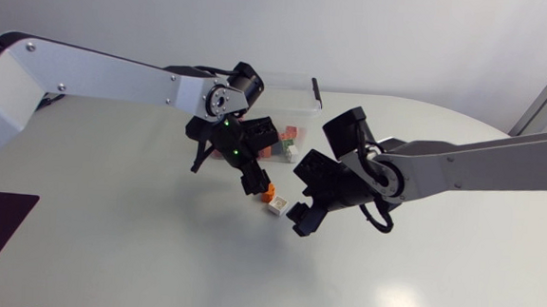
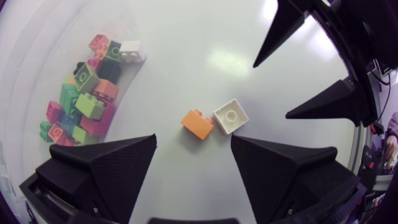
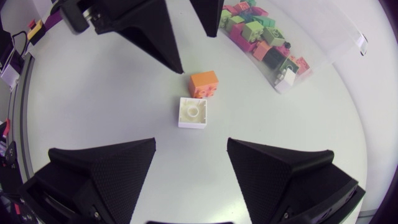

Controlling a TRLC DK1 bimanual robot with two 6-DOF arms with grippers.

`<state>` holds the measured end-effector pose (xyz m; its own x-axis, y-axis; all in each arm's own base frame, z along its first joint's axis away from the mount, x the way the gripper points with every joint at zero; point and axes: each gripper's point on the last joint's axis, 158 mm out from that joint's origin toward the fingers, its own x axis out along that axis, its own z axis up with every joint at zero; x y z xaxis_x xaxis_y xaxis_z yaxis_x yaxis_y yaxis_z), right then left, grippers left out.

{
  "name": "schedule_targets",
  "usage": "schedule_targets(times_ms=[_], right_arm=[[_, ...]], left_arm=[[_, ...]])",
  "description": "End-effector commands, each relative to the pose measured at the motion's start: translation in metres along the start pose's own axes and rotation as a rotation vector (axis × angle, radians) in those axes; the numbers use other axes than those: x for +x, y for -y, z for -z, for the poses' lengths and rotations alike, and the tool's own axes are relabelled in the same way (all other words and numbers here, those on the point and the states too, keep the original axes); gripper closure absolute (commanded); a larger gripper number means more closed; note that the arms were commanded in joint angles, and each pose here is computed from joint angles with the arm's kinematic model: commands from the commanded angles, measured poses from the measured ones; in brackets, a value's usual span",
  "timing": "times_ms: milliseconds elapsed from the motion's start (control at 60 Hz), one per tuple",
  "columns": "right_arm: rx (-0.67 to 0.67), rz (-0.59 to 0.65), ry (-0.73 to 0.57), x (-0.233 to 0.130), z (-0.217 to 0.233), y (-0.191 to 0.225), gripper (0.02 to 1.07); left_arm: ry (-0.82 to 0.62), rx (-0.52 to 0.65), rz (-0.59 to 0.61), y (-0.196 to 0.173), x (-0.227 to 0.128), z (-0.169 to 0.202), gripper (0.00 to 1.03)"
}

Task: Place the duplo bricks in the container

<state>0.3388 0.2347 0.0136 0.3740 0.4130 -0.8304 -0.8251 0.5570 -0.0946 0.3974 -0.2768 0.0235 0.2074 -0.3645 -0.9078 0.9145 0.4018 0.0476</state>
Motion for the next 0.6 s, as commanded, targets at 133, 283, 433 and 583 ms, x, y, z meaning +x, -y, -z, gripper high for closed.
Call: schedule_targets(times_ms=[133, 283, 433, 583], right_arm=[[-0.011, -0.004, -0.022, 0.001, 0.008, 0.002, 0.23], [-0.010, -0.004, -0.014, -0.005, 0.010, 0.000, 0.23], [-0.008, -0.004, -0.009, -0.011, 0.013, -0.002, 0.23], [-0.007, -0.005, -0.005, -0.016, 0.016, -0.005, 0.23]], left_arm=[[-0.055, -0.088, -0.032, -0.011, 0.021, -0.003, 0.14], [-0.111, -0.141, -0.050, -0.010, 0.035, 0.000, 0.14], [-0.132, -0.191, -0.063, -0.015, 0.040, 0.002, 0.14], [-0.146, -0.215, -0.081, -0.018, 0.045, 0.005, 0.14]])
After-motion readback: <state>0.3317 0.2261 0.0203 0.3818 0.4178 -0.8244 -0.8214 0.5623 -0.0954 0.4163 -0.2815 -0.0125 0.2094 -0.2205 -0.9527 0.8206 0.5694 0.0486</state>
